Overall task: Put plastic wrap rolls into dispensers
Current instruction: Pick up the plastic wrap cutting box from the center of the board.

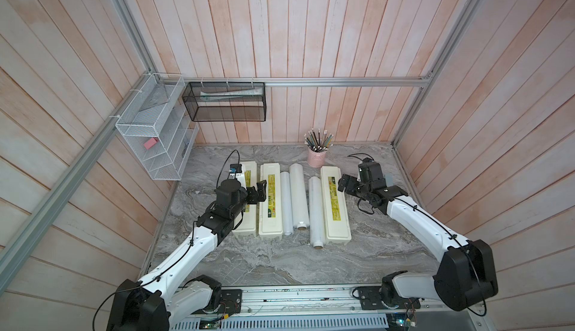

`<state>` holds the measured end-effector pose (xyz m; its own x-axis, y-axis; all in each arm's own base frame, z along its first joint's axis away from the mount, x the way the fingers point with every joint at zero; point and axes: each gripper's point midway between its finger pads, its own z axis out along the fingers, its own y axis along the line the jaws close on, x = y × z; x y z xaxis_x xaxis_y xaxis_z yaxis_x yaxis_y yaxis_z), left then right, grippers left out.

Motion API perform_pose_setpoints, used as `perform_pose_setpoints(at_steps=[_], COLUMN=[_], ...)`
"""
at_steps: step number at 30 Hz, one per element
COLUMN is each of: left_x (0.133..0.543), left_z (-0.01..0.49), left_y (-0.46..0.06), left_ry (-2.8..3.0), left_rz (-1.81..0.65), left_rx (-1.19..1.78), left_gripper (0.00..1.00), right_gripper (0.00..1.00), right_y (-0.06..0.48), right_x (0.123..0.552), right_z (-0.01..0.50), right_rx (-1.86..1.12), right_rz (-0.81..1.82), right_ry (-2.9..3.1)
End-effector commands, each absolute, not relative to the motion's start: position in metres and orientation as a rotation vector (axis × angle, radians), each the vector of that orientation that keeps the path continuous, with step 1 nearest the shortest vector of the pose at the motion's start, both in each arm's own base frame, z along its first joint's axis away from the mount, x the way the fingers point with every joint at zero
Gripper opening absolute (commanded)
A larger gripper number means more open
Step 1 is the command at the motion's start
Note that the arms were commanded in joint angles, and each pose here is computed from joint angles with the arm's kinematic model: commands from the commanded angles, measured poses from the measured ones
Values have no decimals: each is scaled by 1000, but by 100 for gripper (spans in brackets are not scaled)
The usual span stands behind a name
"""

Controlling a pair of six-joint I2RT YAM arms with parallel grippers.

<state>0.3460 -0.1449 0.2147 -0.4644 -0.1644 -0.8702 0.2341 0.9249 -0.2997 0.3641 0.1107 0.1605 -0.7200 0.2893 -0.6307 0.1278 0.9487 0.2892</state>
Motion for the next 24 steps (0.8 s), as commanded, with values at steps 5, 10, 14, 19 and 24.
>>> perform_pose_setpoints(at_steps=[5,10,14,19,24], left_x=[333,330,329,329,328], left_z=[196,195,197,197,201], left_y=[-196,-203,-207,-212,-214], left_ry=[2086,2080,2084,2098,2084], left_rz=[-499,-524,-547,-571,-585], left_rx=[260,283,300,304,309], left_gripper=[100,100,100,100,100], right_gripper=[98,98,98,98,98], right_y=[120,145,154,152,153], right_x=[329,302,279,259,247], right_z=[127,116,105,91,80], right_rx=[188,59,14,-31,-55], right_rz=[190,203,205,119,104], right_ry=[2547,2620,2699,2757,2799])
